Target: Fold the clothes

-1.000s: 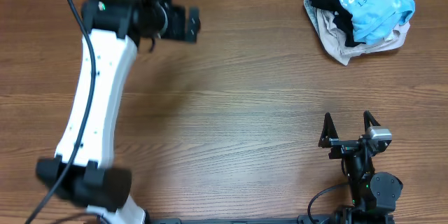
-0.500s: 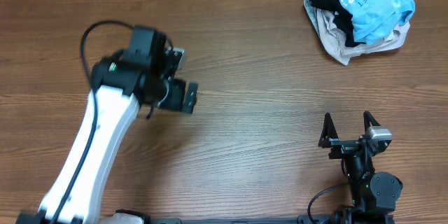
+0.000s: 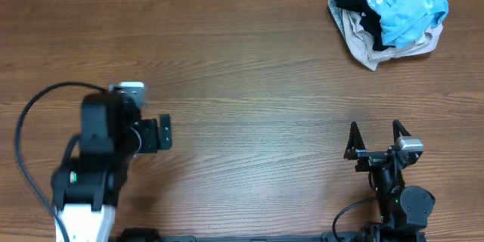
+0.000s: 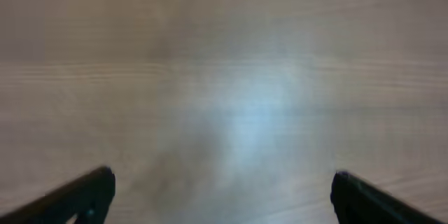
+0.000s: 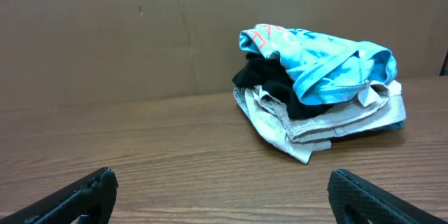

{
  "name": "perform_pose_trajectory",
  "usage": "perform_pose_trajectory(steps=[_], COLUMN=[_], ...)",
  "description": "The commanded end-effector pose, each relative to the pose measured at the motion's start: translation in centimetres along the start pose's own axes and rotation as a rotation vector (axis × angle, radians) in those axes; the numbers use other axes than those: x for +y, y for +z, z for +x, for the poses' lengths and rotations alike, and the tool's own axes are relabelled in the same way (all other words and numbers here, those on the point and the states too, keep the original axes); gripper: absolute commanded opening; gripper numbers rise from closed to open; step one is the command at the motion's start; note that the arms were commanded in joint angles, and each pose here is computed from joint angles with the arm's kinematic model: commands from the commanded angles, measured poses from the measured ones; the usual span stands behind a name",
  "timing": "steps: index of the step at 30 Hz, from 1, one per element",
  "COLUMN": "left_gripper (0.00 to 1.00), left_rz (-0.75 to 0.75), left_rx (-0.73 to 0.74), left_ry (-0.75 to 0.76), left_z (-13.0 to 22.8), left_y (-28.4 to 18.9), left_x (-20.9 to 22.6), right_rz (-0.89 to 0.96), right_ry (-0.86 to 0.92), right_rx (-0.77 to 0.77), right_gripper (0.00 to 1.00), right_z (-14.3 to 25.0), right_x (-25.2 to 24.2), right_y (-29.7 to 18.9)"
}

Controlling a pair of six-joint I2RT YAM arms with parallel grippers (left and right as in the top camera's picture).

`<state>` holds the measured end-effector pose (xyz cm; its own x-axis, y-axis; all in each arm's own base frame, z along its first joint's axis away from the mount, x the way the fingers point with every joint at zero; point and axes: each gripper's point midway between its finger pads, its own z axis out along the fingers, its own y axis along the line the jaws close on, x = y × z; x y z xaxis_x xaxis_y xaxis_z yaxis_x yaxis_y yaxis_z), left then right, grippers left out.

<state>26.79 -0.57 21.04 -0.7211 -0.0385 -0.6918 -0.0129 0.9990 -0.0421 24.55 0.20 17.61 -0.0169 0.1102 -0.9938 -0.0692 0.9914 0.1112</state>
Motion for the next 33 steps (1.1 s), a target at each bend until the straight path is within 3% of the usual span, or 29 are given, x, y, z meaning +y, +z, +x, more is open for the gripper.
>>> perform_pose_trajectory(steps=[1, 10, 16, 27, 33], left_gripper=[1.0, 1.0, 1.0, 1.0, 1.0], left_rz=[-0.043, -0.042, -0.049, -0.075, -0.066], left_rx=[-0.138, -0.577, -0.777, -0.933, -0.863], left_ry=[-0.003, 0.001, 0.0, 0.0, -0.001], left_z=[0.2, 0.0, -0.1, 1.5, 2.9], left_y=[0.0, -0.2, -1.5, -2.3, -0.2], left_x=[1.4, 1.7, 2.2, 2.8, 2.8], right_rz=[-0.014, -0.014, -0.014, -0.014, -0.014], right_ry=[-0.008, -0.008, -0.008, -0.008, -0.008], right_rx=[-0.006, -0.006, -0.006, -0.006, -0.006], right_gripper=[1.0, 1.0, 1.0, 1.0, 1.0], right_z=[0.1, 0.1, 0.1, 0.1, 0.1], right_x=[0.3, 0.3, 0.3, 0.3, 0.3], right_y=[0.0, 0.0, 0.0, 0.0, 0.0])
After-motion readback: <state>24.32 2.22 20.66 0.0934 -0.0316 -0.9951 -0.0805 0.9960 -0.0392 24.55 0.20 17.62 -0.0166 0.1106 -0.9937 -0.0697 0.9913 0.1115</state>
